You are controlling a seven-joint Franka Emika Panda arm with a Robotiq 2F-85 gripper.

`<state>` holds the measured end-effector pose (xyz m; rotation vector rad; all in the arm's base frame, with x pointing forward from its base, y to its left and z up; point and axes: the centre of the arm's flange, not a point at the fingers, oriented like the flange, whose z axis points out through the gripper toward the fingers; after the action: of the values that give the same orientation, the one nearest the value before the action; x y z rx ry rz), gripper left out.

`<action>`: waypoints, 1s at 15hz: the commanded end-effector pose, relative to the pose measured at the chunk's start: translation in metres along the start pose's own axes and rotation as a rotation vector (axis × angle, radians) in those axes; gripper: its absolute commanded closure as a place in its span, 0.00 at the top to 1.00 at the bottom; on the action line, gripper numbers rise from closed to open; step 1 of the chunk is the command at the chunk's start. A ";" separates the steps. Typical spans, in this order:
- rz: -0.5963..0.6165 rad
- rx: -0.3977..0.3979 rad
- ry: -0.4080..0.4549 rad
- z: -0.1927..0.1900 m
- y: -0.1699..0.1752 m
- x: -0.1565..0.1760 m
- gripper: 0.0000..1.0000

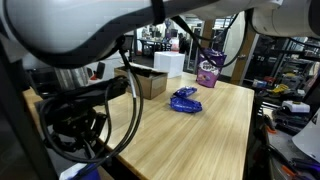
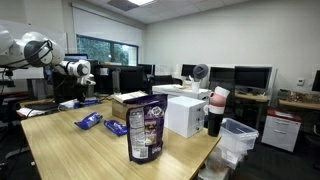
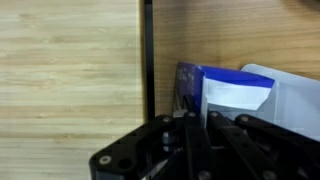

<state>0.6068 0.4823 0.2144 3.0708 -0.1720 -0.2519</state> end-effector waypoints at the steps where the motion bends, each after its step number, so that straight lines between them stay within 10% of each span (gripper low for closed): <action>1: 0.016 0.000 0.031 -0.022 0.004 0.000 0.06; 15: 0.046 0.054 0.049 -0.015 0.015 0.014 0.05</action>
<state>0.6275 0.4701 0.2340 3.0831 -0.2118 -0.1661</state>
